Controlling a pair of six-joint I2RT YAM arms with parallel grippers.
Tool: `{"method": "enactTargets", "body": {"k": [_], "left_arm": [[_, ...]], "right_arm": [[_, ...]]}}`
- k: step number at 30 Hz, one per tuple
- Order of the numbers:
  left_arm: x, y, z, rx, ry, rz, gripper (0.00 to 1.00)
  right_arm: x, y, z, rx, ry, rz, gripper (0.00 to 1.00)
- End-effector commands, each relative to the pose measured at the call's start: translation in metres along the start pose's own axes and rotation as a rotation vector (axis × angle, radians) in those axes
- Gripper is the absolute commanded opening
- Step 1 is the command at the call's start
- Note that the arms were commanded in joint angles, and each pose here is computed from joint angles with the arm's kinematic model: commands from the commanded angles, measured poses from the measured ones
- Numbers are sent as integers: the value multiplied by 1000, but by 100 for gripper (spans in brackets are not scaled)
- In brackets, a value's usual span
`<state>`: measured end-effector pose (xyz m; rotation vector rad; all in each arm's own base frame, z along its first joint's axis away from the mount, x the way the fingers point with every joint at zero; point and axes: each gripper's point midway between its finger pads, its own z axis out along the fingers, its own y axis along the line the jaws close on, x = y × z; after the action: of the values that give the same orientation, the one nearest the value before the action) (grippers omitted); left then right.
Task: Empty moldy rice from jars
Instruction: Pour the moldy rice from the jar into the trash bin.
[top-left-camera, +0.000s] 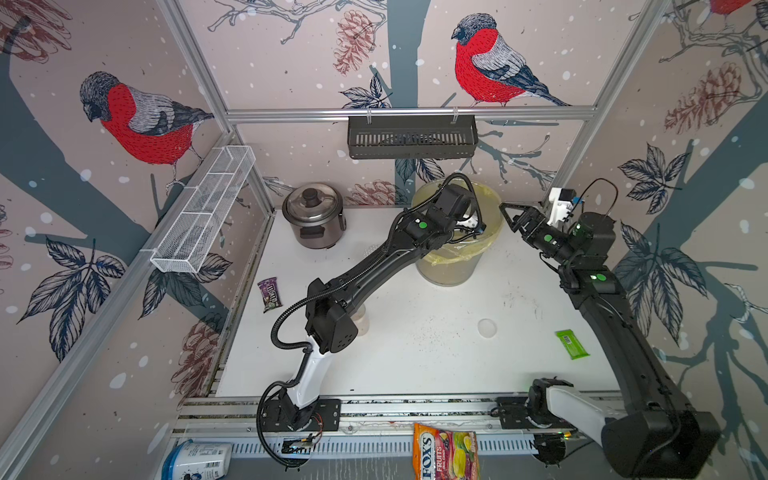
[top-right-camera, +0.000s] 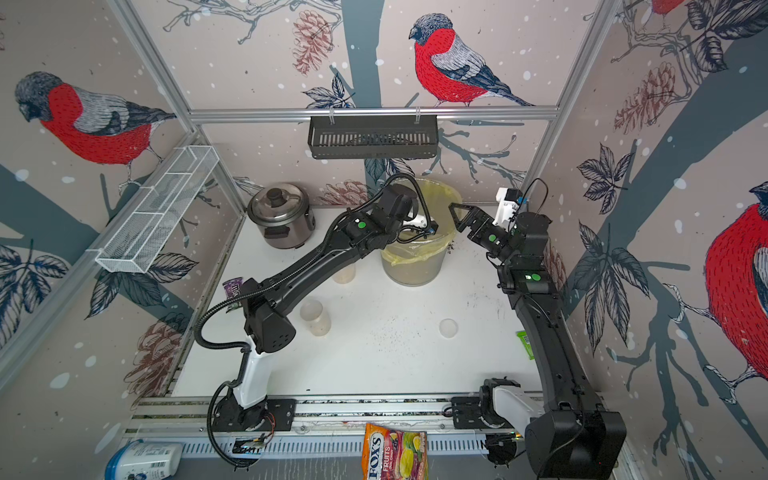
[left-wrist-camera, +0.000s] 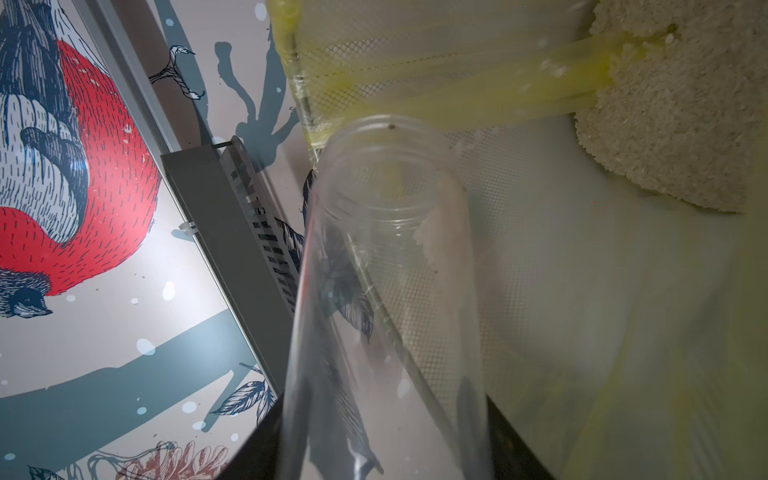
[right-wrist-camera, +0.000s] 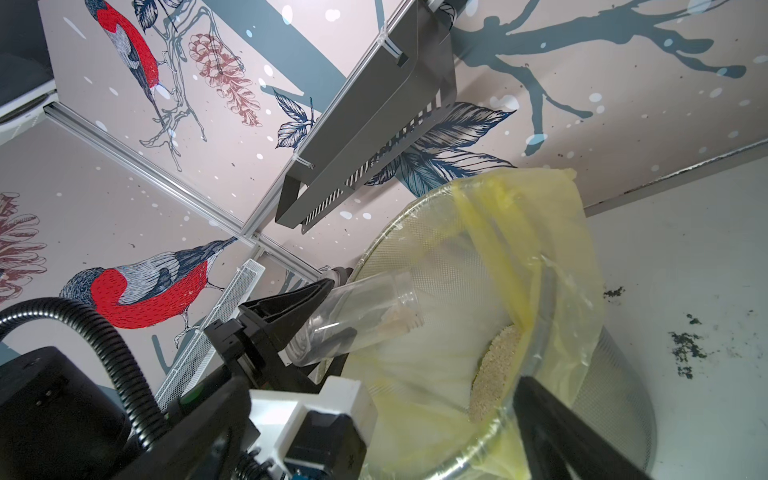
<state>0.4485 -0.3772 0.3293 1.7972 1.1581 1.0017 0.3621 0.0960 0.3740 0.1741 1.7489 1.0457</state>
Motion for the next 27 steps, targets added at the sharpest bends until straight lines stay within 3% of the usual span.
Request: {"method": "enactTargets", "body": {"k": [1, 4, 7, 11, 13, 16, 19, 22, 25, 27], "left_arm": [[9, -7, 5, 13, 28, 20, 0], [14, 8, 3, -5, 6, -56, 0], [-10, 2, 4, -10, -24, 5, 0], [27, -6, 5, 37, 33, -52, 0], [29, -16, 10, 55, 67, -6, 0], [34, -3, -1, 42, 35, -88, 0], [20, -7, 4, 41, 41, -25, 0], [24, 6, 0, 22, 2, -97, 0], [7, -5, 10, 38, 11, -35, 0], [8, 1, 5, 26, -13, -59, 0]], "right_arm": [[-6, 7, 1, -29, -17, -13, 100], [-5, 7, 2, -31, -12, -8, 100], [-8, 8, 6, -43, -21, 1, 100], [-5, 8, 4, -27, 3, -12, 100], [-8, 10, 2, -44, -27, -4, 100], [-8, 11, 4, -47, -11, -2, 100], [-8, 10, 5, -46, -18, -2, 100], [-7, 10, 5, -40, -5, -6, 100], [-5, 9, 5, -43, -19, 1, 100], [-4, 8, 7, -39, 3, -1, 100]]}}
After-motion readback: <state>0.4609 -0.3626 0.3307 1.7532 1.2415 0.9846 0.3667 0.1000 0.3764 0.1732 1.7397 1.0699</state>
